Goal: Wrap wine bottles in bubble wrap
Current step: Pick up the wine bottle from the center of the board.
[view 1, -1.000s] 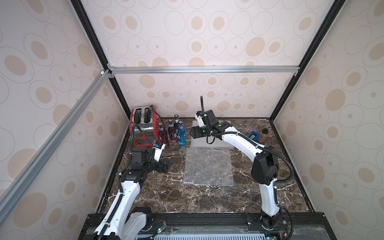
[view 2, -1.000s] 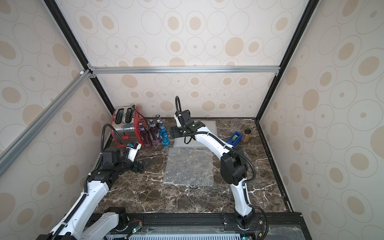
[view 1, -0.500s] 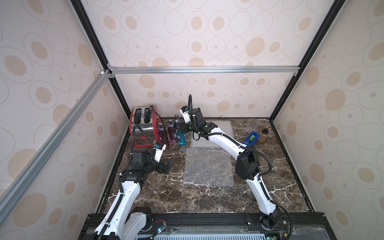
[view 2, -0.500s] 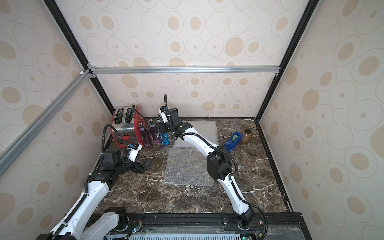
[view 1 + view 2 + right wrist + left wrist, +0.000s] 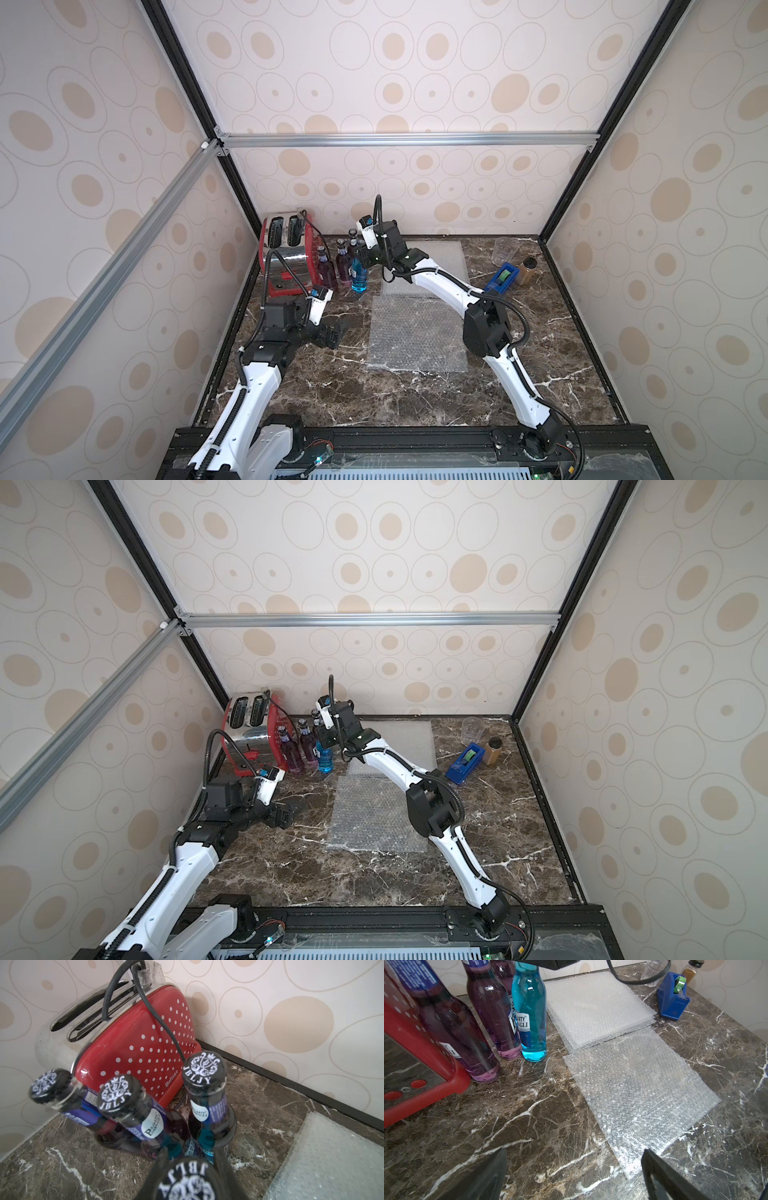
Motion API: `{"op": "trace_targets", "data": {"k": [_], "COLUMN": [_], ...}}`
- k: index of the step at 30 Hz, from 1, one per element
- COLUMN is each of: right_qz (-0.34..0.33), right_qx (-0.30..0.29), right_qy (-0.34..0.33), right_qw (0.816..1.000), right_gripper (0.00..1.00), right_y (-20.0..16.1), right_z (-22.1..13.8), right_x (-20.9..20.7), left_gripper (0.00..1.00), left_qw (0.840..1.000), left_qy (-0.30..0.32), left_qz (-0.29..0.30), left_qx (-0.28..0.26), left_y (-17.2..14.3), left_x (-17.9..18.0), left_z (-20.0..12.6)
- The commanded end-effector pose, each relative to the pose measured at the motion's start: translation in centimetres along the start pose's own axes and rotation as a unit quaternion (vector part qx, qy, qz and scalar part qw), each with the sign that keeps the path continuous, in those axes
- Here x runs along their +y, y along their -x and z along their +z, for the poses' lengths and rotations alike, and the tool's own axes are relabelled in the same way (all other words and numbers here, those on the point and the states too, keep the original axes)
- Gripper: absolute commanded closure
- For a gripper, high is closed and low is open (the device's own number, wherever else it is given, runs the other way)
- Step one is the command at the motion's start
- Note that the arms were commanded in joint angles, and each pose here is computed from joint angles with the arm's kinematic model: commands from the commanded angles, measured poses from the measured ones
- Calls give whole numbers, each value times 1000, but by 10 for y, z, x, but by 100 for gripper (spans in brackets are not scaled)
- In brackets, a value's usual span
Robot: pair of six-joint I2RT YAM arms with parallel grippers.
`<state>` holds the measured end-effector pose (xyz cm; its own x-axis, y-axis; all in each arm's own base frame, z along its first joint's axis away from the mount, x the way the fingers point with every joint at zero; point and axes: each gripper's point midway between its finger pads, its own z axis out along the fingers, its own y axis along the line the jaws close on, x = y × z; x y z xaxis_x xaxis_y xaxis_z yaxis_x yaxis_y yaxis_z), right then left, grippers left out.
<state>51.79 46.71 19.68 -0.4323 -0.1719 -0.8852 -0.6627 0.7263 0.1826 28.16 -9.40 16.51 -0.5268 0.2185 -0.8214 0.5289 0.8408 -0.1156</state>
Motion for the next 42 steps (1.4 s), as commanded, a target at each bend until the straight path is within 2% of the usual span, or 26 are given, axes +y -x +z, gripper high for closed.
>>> {"op": "trace_targets", "data": {"k": [1,8,14,18,19,22,28,37,42], "right_qz": [-10,22,101,168,187,226,263,284,286], "right_qx": [-19,20,63,69,70,74,88,88,91], "right_qy": [14,46,69,86,90,101,135,165,161], "right_qw": [1000,998,991,980,976,966,951,940,940], "right_gripper": [100,100,100,100,100,100,100,100,100], "right_y": [36,40,25,15,12,9,1,8,6], "right_z": [-37,-104,-160,-182,-186,-199,-211,-214,-213], "right_x": [16,38,49,52,52,54,67,77,74], "left_gripper": [1,1,1,1,1,1,0,1,1], "left_qw": [1000,999,996,994,986,978,964,961,958], "left_qy": [-7,-28,-82,-104,-145,-190,-249,-268,-280], "left_qz": [16,18,14,15,36,48,64,61,69], "left_qx": [-16,-34,-45,-32,-68,-75,-70,-17,-6], "left_y": [8,32,63,64,84,93,100,87,85], "left_x": [-5,-15,-33,-42,-57,-73,-97,-116,-127], "left_z": [-4,-11,-13,-2,-4,3,18,44,48]}}
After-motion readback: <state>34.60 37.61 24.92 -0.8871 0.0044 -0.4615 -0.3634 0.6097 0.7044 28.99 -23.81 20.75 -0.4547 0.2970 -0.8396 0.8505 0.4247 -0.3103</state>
